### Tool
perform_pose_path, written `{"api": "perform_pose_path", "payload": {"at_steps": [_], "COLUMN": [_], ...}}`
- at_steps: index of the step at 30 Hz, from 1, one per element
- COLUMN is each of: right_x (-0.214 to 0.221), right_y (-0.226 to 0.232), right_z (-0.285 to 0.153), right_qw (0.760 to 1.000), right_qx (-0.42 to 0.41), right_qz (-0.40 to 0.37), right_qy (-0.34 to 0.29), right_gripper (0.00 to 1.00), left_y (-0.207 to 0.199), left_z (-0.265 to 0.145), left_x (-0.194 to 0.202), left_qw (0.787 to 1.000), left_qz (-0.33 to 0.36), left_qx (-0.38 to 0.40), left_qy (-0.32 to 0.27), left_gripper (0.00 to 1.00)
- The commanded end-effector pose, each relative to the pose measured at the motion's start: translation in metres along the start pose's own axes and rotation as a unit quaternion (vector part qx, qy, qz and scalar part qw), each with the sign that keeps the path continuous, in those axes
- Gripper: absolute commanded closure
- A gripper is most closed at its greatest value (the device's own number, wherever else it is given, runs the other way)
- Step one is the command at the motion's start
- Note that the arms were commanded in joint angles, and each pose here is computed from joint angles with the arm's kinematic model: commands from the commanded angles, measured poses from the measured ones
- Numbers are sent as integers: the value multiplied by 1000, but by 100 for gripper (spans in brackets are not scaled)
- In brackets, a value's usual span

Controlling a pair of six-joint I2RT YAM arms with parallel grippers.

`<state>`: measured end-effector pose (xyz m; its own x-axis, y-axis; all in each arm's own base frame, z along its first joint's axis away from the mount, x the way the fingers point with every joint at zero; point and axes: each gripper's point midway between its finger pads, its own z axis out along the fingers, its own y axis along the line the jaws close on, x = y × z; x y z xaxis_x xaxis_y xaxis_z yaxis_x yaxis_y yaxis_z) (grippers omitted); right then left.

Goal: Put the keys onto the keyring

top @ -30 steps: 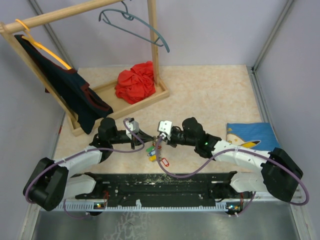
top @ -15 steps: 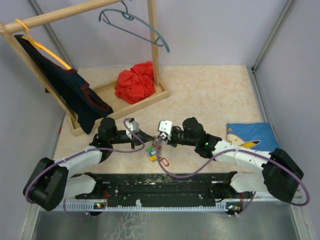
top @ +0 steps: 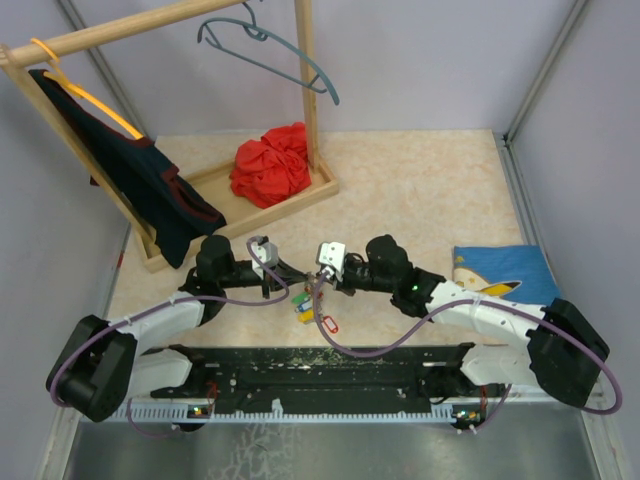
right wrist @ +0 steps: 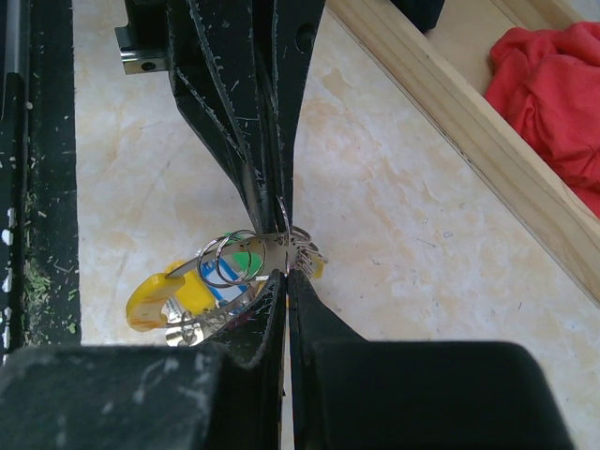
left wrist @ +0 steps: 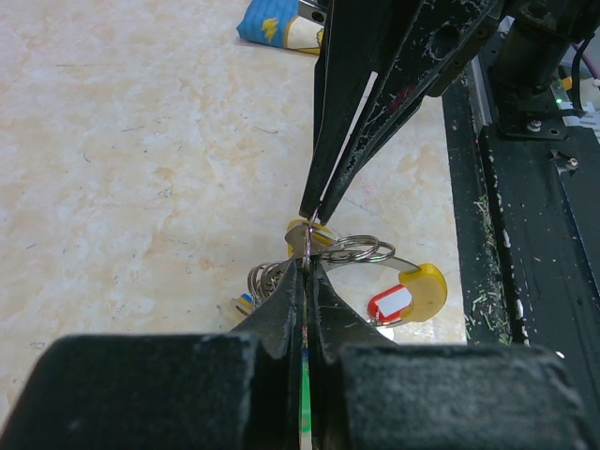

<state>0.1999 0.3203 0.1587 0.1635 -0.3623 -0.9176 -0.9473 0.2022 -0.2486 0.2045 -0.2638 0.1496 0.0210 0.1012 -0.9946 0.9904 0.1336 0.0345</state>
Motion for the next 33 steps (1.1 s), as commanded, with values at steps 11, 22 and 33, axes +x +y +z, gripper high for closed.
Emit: {"api": "perform_pose_path", "payload": {"at_steps": [11,22,33], "right_x": [-36,-39,-39], "right_y": [-5,-2,-4], "right_z": [0,-1,-3], "right_qw": [999,998,999], "right_qx": [0,-9,-3], "right_qz": [-20,-19,-20], "right_qy": [-49,-52,-51], "right_gripper": [100,100,100], "left_y": [-2,-1,1], "left_z": [2,2,1], "left_x": [-15,-13,-14], "left_qw": [999,1000,1000], "left_qz": [20,18,22], "left_qx": [24,22,15], "left_qy": [-15,-13,-13], "left_gripper": [99,99,99]}}
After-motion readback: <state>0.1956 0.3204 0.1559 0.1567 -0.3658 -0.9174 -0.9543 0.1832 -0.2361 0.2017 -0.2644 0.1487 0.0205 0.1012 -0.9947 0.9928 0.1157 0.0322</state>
